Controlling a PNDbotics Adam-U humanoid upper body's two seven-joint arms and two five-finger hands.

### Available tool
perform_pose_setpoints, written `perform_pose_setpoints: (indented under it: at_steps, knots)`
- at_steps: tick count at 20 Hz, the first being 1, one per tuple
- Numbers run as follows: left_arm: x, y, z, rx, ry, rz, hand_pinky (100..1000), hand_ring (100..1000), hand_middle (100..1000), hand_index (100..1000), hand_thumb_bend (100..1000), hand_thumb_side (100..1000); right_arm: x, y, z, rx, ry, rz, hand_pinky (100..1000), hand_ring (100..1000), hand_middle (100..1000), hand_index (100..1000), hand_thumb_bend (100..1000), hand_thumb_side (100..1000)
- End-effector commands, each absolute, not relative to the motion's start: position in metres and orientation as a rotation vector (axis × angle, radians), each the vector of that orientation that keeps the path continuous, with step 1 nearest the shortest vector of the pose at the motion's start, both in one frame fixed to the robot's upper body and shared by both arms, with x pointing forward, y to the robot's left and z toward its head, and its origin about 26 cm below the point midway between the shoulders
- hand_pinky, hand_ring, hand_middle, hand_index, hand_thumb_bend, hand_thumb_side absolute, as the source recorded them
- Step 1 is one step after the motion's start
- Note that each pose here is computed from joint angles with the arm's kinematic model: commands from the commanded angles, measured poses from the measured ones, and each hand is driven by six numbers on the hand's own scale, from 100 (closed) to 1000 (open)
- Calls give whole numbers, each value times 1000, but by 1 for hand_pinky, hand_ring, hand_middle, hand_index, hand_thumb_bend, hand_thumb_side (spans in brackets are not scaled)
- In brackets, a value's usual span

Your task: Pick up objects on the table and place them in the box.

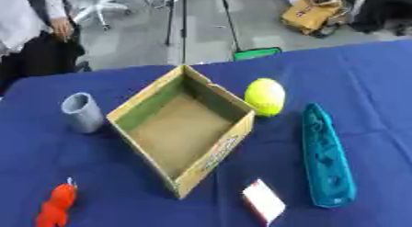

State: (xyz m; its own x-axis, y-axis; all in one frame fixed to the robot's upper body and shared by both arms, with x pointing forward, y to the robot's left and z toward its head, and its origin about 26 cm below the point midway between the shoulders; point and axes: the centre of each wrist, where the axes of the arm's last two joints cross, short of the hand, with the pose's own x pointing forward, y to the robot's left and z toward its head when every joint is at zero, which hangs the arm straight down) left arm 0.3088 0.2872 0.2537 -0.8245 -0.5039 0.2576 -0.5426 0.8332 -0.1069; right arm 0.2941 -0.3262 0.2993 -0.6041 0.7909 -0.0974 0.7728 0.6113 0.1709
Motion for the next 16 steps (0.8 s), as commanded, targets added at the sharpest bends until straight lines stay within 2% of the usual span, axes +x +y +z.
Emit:
perform_pose_setpoints:
  at_steps: [1, 10, 15, 16]
  knots:
    - [305, 291, 264, 839, -2831, 244, 915, 975, 1000, 1000, 100, 1000, 289, -327, 311, 1289, 2622, 140, 786, 830, 837, 847, 100, 1000]
    - [305, 291, 265, 841, -2833, 240, 915, 976, 1000, 1000, 100, 1000, 289, -328, 312, 1337, 2620, 146, 798, 836, 839, 845, 100, 1000]
    - [305, 292, 264, 850, -2825, 234, 914, 975, 1000, 1000, 100, 1000, 286, -336, 310, 1694, 2629, 48, 843, 852, 855, 854, 100, 1000]
    - [305, 291, 264, 850, -2824, 233, 914, 975, 1000, 1000, 100, 1000, 285, -337, 311, 1767, 2625, 20, 853, 857, 853, 857, 100, 920]
